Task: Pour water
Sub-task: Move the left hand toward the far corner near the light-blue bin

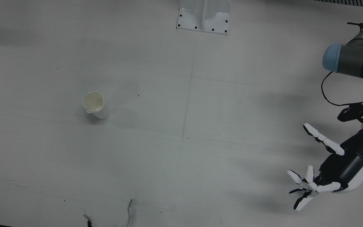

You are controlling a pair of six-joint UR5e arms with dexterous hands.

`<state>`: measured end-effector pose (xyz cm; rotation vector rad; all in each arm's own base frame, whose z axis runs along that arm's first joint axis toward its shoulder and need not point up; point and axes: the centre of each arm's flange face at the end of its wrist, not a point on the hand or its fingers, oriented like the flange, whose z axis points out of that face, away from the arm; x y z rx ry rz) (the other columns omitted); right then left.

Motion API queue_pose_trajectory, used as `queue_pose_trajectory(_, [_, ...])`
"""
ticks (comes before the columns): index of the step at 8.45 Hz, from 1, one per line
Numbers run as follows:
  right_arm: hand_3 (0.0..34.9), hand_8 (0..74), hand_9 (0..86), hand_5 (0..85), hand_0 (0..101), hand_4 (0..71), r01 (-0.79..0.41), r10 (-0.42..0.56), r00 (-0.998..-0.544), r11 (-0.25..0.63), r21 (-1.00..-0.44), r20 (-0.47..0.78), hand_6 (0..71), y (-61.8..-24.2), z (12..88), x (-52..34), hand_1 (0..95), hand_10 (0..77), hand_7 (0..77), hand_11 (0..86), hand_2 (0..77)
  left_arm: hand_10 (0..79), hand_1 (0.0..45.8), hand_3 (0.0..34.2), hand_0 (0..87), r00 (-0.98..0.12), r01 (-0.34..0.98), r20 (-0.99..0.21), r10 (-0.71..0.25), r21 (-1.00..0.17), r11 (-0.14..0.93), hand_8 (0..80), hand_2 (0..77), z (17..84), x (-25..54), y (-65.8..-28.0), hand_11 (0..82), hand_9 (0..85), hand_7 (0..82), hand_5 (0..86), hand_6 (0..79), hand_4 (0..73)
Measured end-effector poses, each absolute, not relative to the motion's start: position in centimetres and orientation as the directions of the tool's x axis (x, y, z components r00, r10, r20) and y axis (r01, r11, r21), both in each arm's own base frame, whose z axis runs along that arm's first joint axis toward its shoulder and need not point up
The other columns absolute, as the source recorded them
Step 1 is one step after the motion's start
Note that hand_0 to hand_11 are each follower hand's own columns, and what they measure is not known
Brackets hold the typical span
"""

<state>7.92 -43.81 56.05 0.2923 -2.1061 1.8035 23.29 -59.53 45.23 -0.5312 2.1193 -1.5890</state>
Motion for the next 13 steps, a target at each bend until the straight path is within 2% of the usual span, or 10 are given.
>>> queue_pose_trajectory(1, [0.3,13.6,14.2,7.1,37,0.5,-0.365,0.071,-0.922,0.165,-0.916,0.380,31.6,-43.5,56.0,8.1,6.0,0.0,24.0,0.5,19.6,7.1,16.4,0.0,68.7,-0.821,-0.042,-0.112,-0.560,-0.966,0.255,10.9,1.1,45.8,23.8,-58.4,13.1,2.2,15.8,37.1,37.1,37.1])
queue_pose_trajectory(2, [0.1,13.1,11.4,7.1,37,0.5,-0.354,0.067,-0.927,0.160,-0.922,0.368,28.4,-43.0,56.1,8.5,9.3,0.0,22.4,0.5,17.5,7.1,31.1,0.0,82.7,-0.815,-0.043,-0.107,-0.569,-0.969,0.244,10.9,1.1,45.6,23.3,-56.9,13.1,2.2,15.8,25.1,37.1,27.8])
queue_pose_trajectory(3, [0.1,13.1,11.4,7.1,37,0.5,-0.346,0.060,-0.932,0.153,-0.926,0.358,28.4,-42.3,56.1,9.0,9.3,0.0,22.4,0.5,17.5,7.1,31.1,0.0,80.2,-0.811,-0.046,-0.102,-0.576,-0.970,0.237,6.0,1.1,45.0,22.8,-55.5,15.8,0.5,1.6,9.3,7.1,15.3])
queue_pose_trajectory(4, [4.3,8.7,7.6,7.1,38,0.5,-0.342,0.053,-0.934,0.144,-0.929,0.353,24.0,-41.4,56.2,9.6,10.4,0.0,17.5,0.5,17.5,8.2,30.0,0.0,80.1,-0.808,-0.049,-0.099,-0.581,-0.971,0.233,6.5,1.1,44.5,22.7,-54.7,15.8,0.5,7.1,0.0,14.2,18.5])
queue_pose_trajectory(6, [3.6,7.6,4.9,7.1,39,0.5,-0.343,0.046,-0.935,0.122,-0.931,0.350,21.8,-40.0,56.7,10.7,10.4,0.0,14.2,0.5,17.5,8.2,30.0,0.0,80.2,-0.804,-0.053,-0.097,-0.586,-0.971,0.232,7.6,1.1,44.0,22.8,-54.3,15.8,1.1,7.1,0.0,14.2,21.3])
queue_pose_trajectory(7, [6.1,5.4,1.6,7.1,40,0.0,-0.343,0.047,-0.935,0.115,-0.932,0.350,18.0,-39.6,56.9,10.9,10.4,0.0,8.7,0.5,17.5,8.2,31.1,0.0,80.1,-0.799,-0.053,-0.096,-0.593,-0.972,0.230,7.6,1.1,44.0,23.2,-54.1,17.5,0.5,8.2,0.0,15.3,21.3])
queue_pose_trajectory(8, [6.1,5.4,1.6,7.1,40,0.0,-0.343,0.048,-0.935,0.112,-0.932,0.350,18.0,-39.5,56.9,10.9,10.4,0.0,8.7,0.5,17.5,8.2,31.1,0.0,80.2,-0.788,-0.055,-0.096,-0.608,-0.973,0.225,4.9,1.1,43.9,24.3,-53.6,17.5,0.5,8.7,0.0,15.3,22.4])
queue_pose_trajectory(10, [6.5,5.4,3.3,7.1,41,0.5,-0.344,0.043,-0.936,0.108,-0.933,0.350,18.0,-39.3,57.0,11.2,10.4,0.0,11.4,0.5,16.9,9.3,33.3,0.0,80.1,-0.769,-0.063,-0.092,-0.633,-0.974,0.218,6.0,1.1,43.0,26.1,-53.1,17.5,0.5,8.2,0.0,15.3,22.4])
queue_pose_trajectory(11, [6.6,7.1,4.4,7.1,41,0.0,-0.344,0.042,-0.936,0.108,-0.933,0.350,21.8,-39.3,57.0,11.2,10.9,0.0,14.7,0.5,16.9,9.3,33.3,0.0,80.1,-0.765,-0.068,-0.088,-0.638,-0.974,0.217,6.5,1.1,41.9,26.6,-53.3,17.5,0.5,8.7,0.0,15.8,22.9])
queue_pose_trajectory(13, [6.5,7.1,4.4,7.1,41,0.5,-0.345,0.034,-0.936,0.114,-0.932,0.350,21.8,-39.4,56.6,11.4,10.9,0.0,14.7,0.5,18.0,9.3,33.3,0.0,80.1,-0.763,-0.077,-0.085,-0.640,-0.972,0.220,6.5,1.1,40.0,27.1,-53.7,17.5,0.5,9.3,0.0,15.8,22.9])
